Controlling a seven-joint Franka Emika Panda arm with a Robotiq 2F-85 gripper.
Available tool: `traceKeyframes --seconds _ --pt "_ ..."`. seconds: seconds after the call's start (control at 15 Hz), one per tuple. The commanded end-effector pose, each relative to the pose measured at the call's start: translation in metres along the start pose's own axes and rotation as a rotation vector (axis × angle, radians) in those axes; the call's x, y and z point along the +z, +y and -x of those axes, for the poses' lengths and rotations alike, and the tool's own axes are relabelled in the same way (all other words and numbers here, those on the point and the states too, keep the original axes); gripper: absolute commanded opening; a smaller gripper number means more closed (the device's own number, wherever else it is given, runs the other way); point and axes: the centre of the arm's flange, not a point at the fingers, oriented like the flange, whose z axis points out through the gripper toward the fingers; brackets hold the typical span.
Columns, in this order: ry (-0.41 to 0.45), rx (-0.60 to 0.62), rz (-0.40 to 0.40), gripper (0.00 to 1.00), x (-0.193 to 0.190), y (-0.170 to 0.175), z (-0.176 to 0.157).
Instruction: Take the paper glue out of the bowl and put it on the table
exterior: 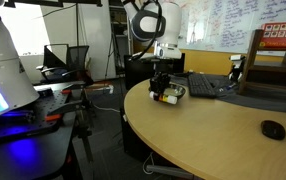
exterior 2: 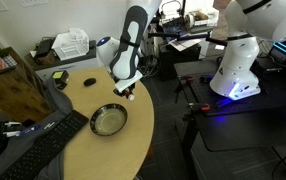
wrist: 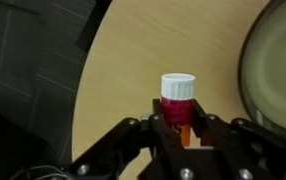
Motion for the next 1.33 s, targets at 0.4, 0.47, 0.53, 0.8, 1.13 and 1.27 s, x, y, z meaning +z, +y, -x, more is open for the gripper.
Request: traceKeyframes --seconds 0.4,0.47,0.53,0.8,1.13,1.27 --pt "0.052 0.088 -0.106 0.52 0.046 0.042 -0.018" --pt "0.05 0.097 -0.116 0.66 0.051 0.041 -0.018" --pt "0.048 0.104 -0.127 0.72 0.054 0.042 -0.018" --pt "0.056 0.166 -0.137 1.0 0.028 0.055 -0.019" --pt "0.101 0.227 -0.168 1.0 -0.044 0.078 -0.021" --pt "0.095 0.226 -0.159 1.0 -0.063 0.092 -0.016"
